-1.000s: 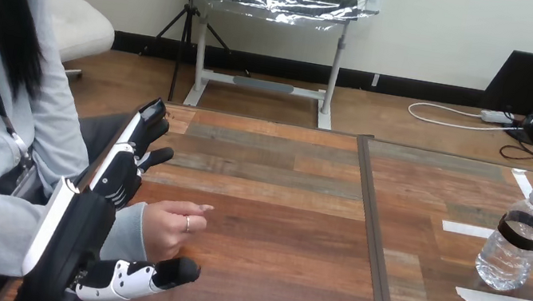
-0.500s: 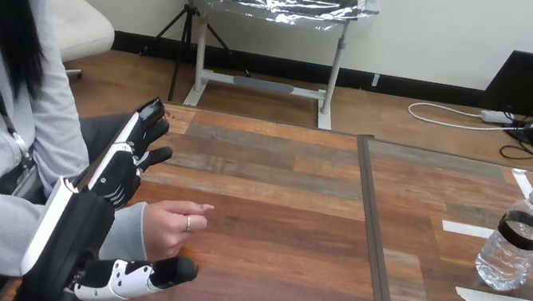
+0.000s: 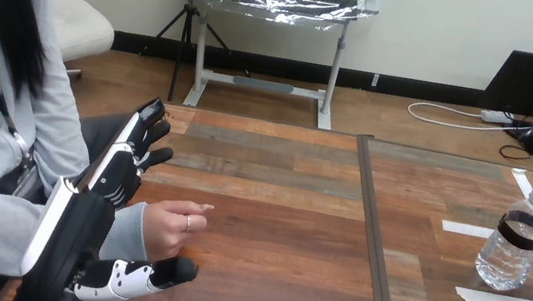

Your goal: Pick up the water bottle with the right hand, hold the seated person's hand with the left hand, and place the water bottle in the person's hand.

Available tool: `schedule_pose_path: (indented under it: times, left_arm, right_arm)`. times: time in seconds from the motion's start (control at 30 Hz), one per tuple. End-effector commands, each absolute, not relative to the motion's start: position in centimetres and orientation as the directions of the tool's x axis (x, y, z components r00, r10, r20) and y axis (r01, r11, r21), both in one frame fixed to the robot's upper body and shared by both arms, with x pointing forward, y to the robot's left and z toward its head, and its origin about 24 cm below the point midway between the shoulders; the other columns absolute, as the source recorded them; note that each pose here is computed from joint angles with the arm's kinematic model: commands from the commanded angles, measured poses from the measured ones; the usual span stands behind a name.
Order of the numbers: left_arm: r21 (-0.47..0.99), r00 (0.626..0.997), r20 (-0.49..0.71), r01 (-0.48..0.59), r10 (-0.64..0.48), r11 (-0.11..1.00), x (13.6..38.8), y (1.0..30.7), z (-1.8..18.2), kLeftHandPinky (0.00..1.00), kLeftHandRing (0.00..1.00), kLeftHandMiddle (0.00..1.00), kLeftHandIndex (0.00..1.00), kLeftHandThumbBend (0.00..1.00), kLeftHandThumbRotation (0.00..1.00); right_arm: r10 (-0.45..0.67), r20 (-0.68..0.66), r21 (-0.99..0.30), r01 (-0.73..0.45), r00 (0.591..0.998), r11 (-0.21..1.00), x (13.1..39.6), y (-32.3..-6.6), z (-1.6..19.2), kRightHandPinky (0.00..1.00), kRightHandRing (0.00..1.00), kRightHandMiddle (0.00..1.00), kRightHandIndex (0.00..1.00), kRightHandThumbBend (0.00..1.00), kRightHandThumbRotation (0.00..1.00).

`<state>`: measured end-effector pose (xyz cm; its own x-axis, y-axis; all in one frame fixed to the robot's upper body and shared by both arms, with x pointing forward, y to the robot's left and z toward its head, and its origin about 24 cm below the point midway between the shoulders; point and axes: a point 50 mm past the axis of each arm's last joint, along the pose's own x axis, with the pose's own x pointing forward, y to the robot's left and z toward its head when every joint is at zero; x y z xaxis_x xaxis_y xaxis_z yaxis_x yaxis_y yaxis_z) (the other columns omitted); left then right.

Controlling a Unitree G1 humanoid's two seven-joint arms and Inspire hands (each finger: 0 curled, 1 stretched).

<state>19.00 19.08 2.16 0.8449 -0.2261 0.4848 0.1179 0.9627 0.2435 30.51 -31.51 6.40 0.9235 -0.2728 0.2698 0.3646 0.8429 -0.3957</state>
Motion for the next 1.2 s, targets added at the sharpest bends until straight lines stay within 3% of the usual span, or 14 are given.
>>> schedule_pose_path:
  times: [0.0,0.63,1.17]
  left_arm:
    - [0.250,0.811,0.539,0.103,-0.227,0.963,19.8,19.1,3.2,0.87,0.95,0.98,0.97,1.00,0.58]
    - [0.267,0.808,0.539,0.101,-0.236,0.958,19.7,19.4,3.2,0.89,0.98,1.00,0.98,1.00,0.59]
    - [0.257,0.803,0.544,0.115,-0.242,0.960,19.4,19.6,3.5,0.93,0.99,1.00,0.99,1.00,0.54]
  right_arm:
    - [-0.268,0.329,-0.410,0.393,0.905,0.823,32.3,-31.7,9.3,0.63,0.81,0.78,0.87,1.00,0.62]
    - [-0.318,0.198,-0.442,0.374,0.927,0.816,32.3,-32.0,7.7,0.54,0.81,0.78,0.87,1.00,0.63]
    - [-0.334,0.101,-0.437,0.343,0.937,0.832,32.2,-32.0,6.4,0.47,0.81,0.79,0.87,1.00,0.60]
